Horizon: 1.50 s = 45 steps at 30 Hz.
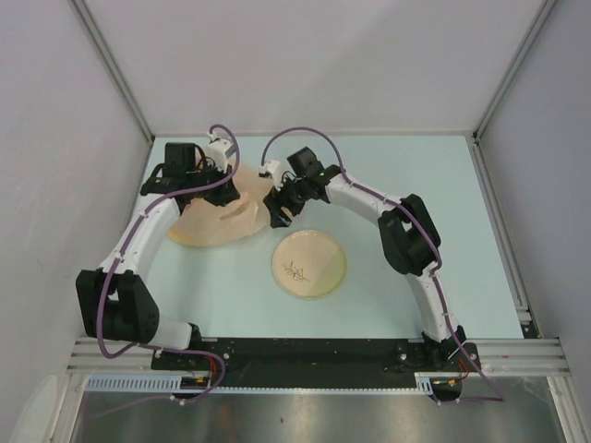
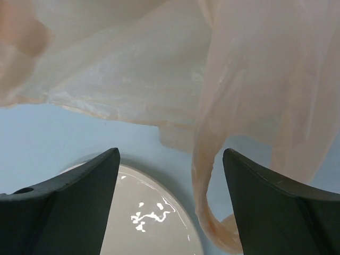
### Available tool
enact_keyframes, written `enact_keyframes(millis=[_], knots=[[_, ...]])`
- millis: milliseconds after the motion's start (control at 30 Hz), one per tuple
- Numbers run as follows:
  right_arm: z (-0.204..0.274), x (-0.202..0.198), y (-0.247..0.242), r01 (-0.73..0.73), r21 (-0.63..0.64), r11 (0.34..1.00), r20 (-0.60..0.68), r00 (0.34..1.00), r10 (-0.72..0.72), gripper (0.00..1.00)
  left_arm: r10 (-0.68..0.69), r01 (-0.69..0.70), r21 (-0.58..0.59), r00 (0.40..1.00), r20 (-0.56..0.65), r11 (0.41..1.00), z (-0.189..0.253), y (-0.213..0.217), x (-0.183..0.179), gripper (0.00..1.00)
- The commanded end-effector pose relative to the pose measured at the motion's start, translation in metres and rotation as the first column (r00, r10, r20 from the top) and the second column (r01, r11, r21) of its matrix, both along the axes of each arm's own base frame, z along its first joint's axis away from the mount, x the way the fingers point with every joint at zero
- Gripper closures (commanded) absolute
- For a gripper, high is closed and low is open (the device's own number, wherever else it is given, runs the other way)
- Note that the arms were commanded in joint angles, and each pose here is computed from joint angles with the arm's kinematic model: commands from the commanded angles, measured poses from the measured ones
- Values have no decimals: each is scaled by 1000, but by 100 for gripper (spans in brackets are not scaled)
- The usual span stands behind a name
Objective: Take the fake fruits out of the plastic bag
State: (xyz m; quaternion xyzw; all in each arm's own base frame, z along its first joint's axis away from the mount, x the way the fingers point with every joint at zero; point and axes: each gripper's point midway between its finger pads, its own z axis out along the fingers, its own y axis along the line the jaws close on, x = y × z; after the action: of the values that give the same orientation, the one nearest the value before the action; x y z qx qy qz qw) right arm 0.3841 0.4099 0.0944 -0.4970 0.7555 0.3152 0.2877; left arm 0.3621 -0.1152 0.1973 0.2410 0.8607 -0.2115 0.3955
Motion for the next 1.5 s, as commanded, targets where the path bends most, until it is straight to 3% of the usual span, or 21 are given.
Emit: enact_keyframes(millis=[0,167,233,267,300,400,467,700,867,1033,1200,1300,1333,1400,1433,1467], knots=[[6,37,-6,140,-10,990,123,983,-138,24,-41,40,3,998,37,999,5,-7,3,100],[13,51,-7,179,15,984,125,976,-180,53,-39,38,23,999,35,999,13,-4,2,100],[18,47,-4,162,35,986,96,982,-165,69,-25,25,7,999,-29,1000,14,-5,-7,96],[24,47,-4,156,50,986,89,983,-160,73,-46,45,-26,998,-42,999,21,-11,-10,84],[28,46,-3,149,62,987,77,985,-154,81,-47,43,-55,996,-75,998,23,-15,-17,60],[40,39,-3,135,91,987,46,989,-140,100,-98,78,-166,988,-116,983,37,-30,-43,36],[47,40,-5,141,111,984,26,989,-144,100,-121,98,-218,988,-92,971,46,-36,-53,27],[83,30,0,126,237,963,-102,989,-104,100,-66,22,-261,985,-159,965,30,-43,-44,17],[89,27,3,132,255,958,-126,987,-103,100,29,-97,-280,971,-239,955,23,-45,-32,19],[90,28,4,139,258,956,-127,986,-110,100,126,-185,-228,960,-250,956,14,-34,-31,17],[88,30,4,171,261,950,-156,979,-134,100,232,-274,-155,942,-243,949,-10,-30,-6,19],[87,33,2,190,263,946,-173,974,-147,100,224,-262,-151,947,-229,953,-14,-37,12,33],[88,39,-2,201,272,941,-180,971,-156,100,218,-257,-141,945,-245,956,-23,-39,18,48],[94,54,-4,217,301,928,-183,969,-167,100,205,-237,-153,958,-199,959,-8,-40,37,66],[98,68,-10,254,314,915,-204,959,-196,100,189,-218,-157,966,-178,963,-4,-40,44,88],[120,85,-12,259,360,896,-167,963,-212,100,188,-216,-167,968,-165,962,-4,-39,58,99]])
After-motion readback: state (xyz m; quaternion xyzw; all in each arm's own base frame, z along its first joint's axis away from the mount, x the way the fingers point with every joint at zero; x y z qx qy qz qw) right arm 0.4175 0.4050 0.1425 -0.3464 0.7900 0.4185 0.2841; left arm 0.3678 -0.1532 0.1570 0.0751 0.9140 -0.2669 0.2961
